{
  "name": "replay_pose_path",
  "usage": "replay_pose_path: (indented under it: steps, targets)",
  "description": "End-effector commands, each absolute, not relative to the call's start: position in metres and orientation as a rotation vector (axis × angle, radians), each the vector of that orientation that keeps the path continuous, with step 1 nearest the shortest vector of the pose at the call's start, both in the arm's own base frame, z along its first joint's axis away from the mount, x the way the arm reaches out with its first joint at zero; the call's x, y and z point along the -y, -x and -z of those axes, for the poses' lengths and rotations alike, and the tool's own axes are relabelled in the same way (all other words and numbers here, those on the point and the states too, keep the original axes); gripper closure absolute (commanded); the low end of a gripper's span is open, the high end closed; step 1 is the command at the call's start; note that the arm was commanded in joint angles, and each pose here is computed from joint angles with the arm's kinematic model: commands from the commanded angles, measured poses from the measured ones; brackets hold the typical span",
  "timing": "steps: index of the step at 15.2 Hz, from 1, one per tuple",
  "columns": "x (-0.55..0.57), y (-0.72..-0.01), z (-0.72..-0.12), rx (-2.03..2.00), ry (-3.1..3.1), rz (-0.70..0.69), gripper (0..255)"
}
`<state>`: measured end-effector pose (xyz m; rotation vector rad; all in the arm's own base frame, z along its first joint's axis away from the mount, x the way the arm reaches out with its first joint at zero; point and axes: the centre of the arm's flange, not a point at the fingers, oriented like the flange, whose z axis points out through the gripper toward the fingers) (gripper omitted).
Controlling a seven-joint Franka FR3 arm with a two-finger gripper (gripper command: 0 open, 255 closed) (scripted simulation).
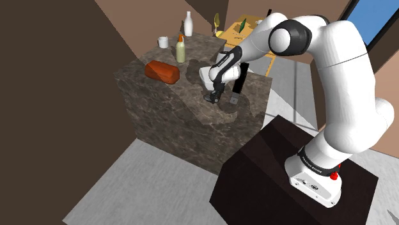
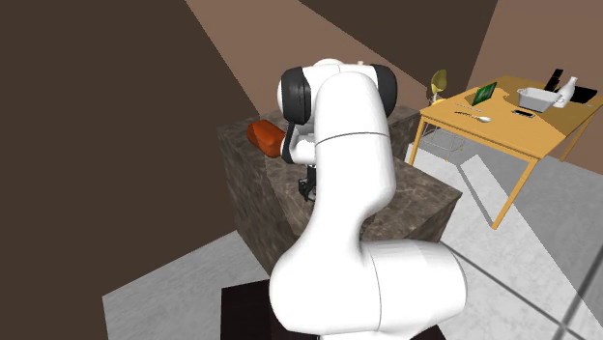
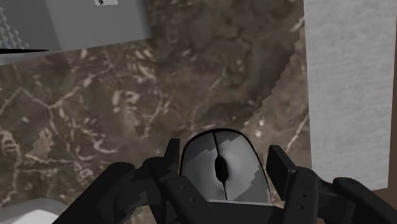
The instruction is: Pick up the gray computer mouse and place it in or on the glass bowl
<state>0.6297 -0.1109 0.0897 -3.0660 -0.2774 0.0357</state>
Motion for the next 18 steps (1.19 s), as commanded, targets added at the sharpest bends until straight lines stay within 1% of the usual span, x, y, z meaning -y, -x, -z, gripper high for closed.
replay_pose_path:
  steps: [1,4,18]
  targets:
    - [0.111,-0.63,-0.089,0.278,3.066,-0.036,255]
    - [0.111,-0.63,-0.089,0.278,3.066,-0.036,255]
    - [0.111,-0.63,-0.163,0.278,3.066,-0.036,255]
